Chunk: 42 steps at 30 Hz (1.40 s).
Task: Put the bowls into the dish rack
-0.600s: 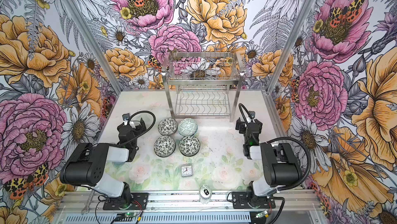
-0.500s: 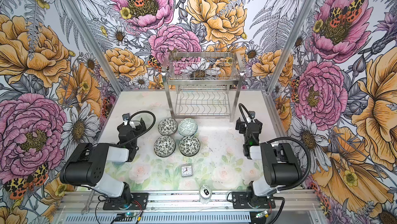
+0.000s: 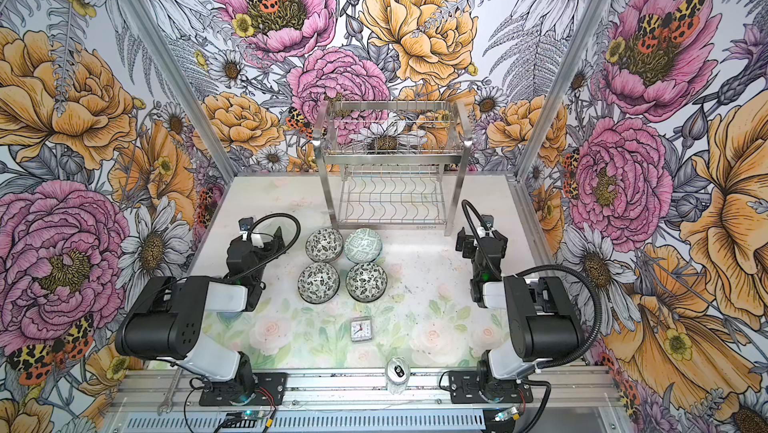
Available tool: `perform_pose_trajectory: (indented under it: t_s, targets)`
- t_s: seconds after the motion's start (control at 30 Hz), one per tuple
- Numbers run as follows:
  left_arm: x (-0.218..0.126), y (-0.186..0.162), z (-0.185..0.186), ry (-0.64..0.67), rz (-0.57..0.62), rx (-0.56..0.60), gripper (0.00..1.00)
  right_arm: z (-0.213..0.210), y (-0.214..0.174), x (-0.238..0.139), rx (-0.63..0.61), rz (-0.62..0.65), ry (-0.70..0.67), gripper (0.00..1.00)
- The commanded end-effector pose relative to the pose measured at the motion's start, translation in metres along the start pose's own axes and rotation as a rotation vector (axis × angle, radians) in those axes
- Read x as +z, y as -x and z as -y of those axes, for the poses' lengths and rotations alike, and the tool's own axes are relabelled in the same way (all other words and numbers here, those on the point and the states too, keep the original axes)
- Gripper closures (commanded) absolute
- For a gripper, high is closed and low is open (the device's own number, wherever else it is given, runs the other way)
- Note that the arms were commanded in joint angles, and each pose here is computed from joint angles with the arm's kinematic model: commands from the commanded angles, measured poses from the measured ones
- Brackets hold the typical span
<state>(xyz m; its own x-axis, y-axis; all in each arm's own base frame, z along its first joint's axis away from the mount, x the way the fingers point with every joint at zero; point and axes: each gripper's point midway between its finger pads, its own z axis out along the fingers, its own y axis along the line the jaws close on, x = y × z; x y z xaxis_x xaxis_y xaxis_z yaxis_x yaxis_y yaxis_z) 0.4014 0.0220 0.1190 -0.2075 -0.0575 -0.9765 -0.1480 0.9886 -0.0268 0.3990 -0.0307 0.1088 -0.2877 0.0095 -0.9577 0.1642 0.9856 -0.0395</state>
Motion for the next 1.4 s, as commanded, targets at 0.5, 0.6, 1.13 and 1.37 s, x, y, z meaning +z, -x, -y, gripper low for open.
perform_pose_trajectory:
  t_s: [0.5,0.6,1.13,1.37]
  targets:
    - [0.001,0.011,0.013,-0.083,0.027,0.026,0.01,0.000,0.003,0.001,0.011,0.015,0.003,0.00]
    - [0.001,0.010,0.013,-0.083,0.026,0.026,0.01,0.000,0.003,0.001,0.012,0.016,0.003,0.00]
    - [-0.039,0.080,-0.001,0.159,0.085,0.059,0.01,0.014,0.076,-0.040,0.002,0.028,-0.093,0.00]
    - [-0.059,0.139,0.020,0.125,-0.049,0.026,0.01,-0.028,0.115,-0.060,0.007,-0.008,0.040,0.00]
